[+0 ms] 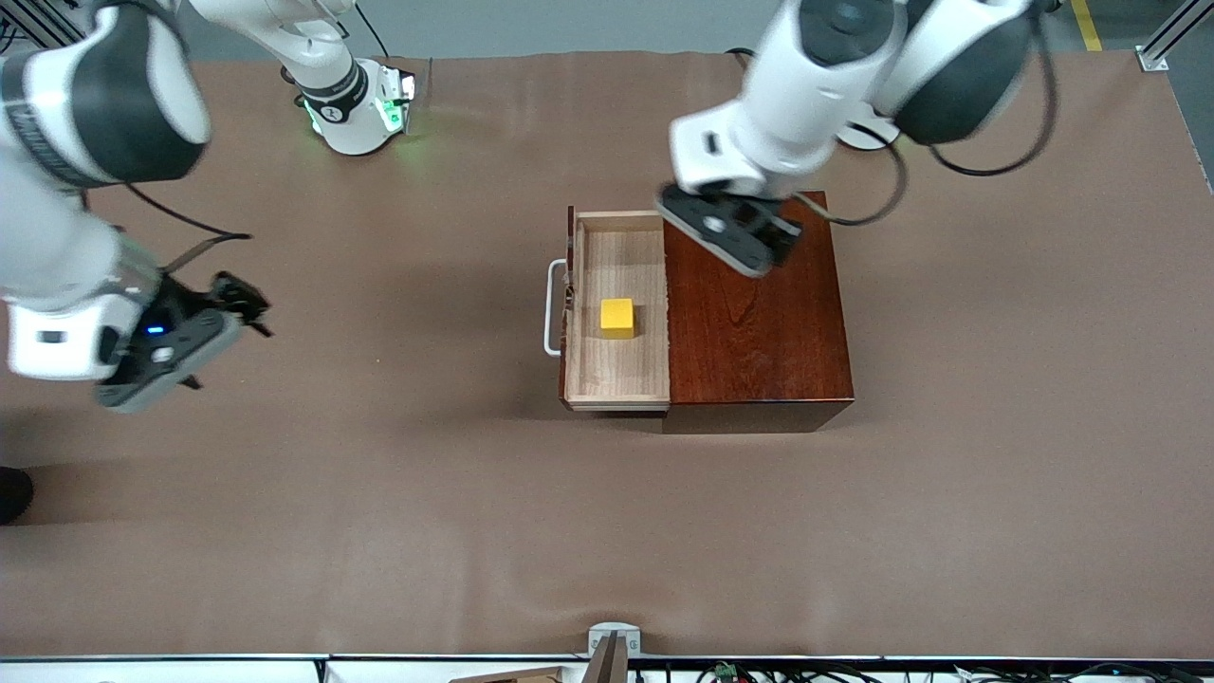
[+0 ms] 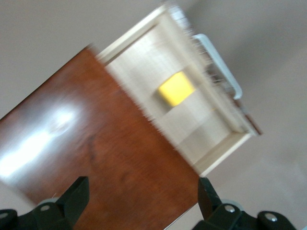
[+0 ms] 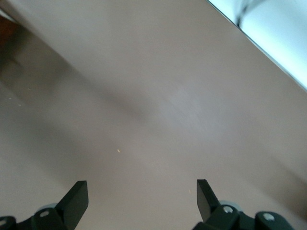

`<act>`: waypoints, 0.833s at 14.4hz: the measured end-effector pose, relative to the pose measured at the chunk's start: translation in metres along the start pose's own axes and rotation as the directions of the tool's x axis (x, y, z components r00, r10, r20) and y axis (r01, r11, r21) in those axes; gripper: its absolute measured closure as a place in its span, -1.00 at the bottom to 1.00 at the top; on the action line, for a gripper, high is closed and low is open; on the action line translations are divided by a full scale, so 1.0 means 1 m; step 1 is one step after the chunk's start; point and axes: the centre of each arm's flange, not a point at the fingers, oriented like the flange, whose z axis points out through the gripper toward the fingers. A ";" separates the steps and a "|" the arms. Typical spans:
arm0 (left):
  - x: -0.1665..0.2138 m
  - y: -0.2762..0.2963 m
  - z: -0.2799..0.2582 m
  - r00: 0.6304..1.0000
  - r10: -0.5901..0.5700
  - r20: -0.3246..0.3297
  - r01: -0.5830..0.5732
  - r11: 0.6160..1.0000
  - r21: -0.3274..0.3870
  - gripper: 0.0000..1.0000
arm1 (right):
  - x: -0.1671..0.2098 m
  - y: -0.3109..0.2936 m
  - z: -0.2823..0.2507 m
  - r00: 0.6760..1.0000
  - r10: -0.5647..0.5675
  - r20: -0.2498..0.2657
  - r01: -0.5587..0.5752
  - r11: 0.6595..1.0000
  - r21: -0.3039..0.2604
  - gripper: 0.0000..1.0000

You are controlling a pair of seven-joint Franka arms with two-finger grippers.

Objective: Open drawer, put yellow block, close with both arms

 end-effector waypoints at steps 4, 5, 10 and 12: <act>0.046 0.078 0.041 0.931 0.342 -0.128 -0.347 0.938 -0.022 -1.00 | -0.056 0.009 -0.024 0.981 0.191 0.038 -0.192 0.981 0.020 -1.00; 0.058 0.088 0.061 0.895 0.418 -0.153 -0.426 0.904 -0.024 -1.00 | -0.067 0.006 -0.028 0.968 0.247 0.051 -0.249 0.968 0.024 -1.00; 0.092 0.120 0.149 0.719 0.666 -0.198 -0.679 0.734 0.008 -1.00 | -0.088 -0.001 -0.048 0.847 0.531 0.039 -0.531 0.847 0.008 -1.00; 0.098 0.113 0.178 0.658 0.726 -0.198 -0.737 0.675 0.028 -1.00 | -0.089 -0.002 -0.053 0.799 0.600 0.026 -0.601 0.800 0.005 -1.00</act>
